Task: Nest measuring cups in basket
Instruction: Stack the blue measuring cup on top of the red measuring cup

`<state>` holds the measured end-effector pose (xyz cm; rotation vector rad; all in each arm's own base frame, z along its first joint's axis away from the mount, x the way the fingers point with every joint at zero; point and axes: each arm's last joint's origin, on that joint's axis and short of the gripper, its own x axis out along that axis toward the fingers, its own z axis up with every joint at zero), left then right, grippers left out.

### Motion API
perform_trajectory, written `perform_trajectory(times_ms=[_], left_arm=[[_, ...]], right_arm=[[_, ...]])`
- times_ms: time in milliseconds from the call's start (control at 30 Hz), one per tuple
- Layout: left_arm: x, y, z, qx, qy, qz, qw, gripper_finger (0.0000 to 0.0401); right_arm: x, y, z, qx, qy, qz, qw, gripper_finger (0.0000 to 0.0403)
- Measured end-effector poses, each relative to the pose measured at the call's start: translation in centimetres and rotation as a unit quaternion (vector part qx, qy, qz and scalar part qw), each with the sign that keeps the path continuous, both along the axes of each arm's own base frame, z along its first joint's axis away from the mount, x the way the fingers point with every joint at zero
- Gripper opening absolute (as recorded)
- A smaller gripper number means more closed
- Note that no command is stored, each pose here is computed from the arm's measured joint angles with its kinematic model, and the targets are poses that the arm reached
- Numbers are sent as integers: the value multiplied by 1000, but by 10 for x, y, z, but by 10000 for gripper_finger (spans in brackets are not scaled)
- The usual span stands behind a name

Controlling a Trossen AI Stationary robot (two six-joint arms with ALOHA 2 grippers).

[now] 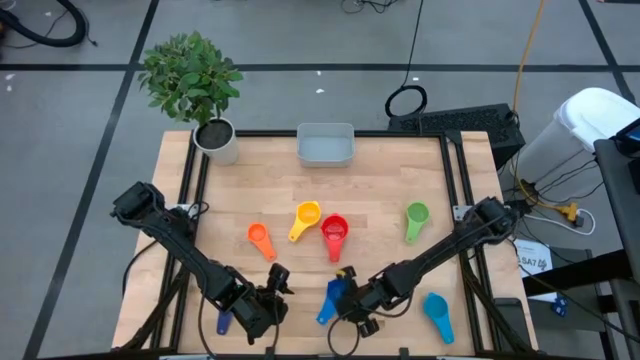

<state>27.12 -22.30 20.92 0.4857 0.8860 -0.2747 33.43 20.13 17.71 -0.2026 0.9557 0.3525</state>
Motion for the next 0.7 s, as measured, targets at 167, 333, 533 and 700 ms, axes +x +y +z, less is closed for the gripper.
perform_trajectory(times_ms=[167, 333, 533, 700], left_arm=[[0, 1, 0, 6, 3, -2, 1000, 243], [2, 5, -1, 11, 3, 4, 1000, 243], [0, 6, -2, 16, 14, 10, 1000, 243], [-2, 7, -3, 21, 23, 14, 999, 243]], right_arm=[[-3, -14, 40, -87, -12, 16, 996, 2], [9, -39, 55, -143, -1, 54, 988, 1], [21, -84, 51, -184, 34, 69, 980, 1], [28, -115, 50, -172, 52, 75, 981, 1]])
